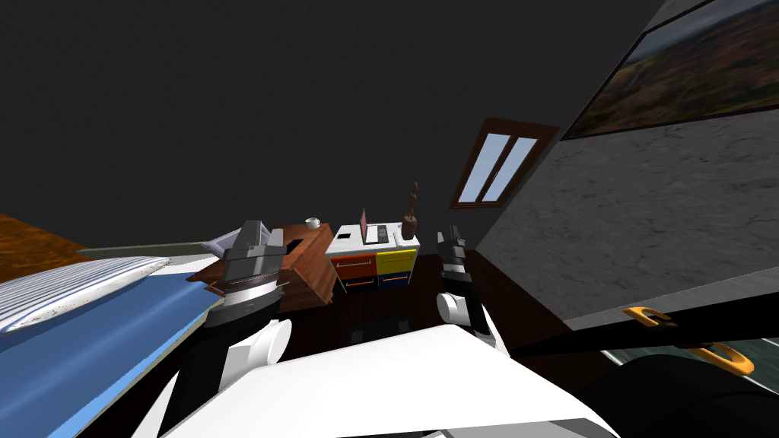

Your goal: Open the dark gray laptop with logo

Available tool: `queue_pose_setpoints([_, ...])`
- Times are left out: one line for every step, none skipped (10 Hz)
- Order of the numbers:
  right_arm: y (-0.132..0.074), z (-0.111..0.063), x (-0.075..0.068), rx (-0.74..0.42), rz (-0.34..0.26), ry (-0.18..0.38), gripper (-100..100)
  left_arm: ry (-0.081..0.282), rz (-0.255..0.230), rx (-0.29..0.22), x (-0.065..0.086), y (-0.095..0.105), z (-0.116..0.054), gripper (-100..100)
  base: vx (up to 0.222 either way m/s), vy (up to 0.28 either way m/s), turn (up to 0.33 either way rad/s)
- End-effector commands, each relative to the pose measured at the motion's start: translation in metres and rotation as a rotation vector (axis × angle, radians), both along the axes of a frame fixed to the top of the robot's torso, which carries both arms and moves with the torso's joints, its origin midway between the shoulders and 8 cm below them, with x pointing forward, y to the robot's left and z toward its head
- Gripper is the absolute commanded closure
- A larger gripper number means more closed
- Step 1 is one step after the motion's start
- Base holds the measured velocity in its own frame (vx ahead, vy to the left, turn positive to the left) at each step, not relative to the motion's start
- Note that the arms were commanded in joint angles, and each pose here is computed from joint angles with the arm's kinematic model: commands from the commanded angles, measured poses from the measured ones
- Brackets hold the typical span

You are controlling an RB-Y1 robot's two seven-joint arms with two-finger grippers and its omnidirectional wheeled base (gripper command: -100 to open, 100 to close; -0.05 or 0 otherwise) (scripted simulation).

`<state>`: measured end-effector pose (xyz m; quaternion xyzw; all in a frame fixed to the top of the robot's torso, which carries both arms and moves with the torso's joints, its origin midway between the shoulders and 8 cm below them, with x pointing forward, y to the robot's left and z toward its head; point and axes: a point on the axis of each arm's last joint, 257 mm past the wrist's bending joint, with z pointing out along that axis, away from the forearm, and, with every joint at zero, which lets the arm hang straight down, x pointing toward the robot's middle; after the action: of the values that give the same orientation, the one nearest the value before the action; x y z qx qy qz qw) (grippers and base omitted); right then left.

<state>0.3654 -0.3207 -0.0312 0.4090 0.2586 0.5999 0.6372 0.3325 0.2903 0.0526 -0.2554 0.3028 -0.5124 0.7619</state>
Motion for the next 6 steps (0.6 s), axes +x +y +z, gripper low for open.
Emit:
queue_pose_setpoints([0.0, 0.0, 0.0, 0.0, 0.0, 0.0, 0, 0.0, 0.0, 0.0, 0.0, 0.0, 0.0, 0, 0.0, 0.0, 0.0])
queue_pose_setpoints([0.0, 0.0, 0.0, 0.0, 0.0, 0.0, 0, 0.0, 0.0, 0.0, 0.0, 0.0, 0.0, 0, 0.0, 0.0, 0.0])
queue_pose_setpoints([0.0, 0.0001, 0.0, 0.0, 0.0, 0.0, 0, 0.0, 0.0, 0.0, 0.0, 0.0, 0.0001, 0, 0.0, 0.0, 0.0])
queue_pose_setpoints([0.0, 0.0001, 0.0, 0.0, 0.0, 0.0, 0, 0.0, 0.0, 0.0, 0.0, 0.0, 0.0001, 0, 0.0, 0.0, 0.0])
queue_pose_setpoints([0.0, 0.0001, 0.0, 0.0, 0.0, 0.0, 0, 0.0, 0.0, 0.0, -0.0001, 0.0, 0.0001, 0, 0.0, 0.0, 0.0])
queue_pose_setpoints([0.0, 0.0001, 0.0, 0.0, 0.0, 0.0, 0, 0.0, 0.0, 0.0, -0.0001, 0.0, 0.0001, 0, 0.0, 0.0, 0.0])
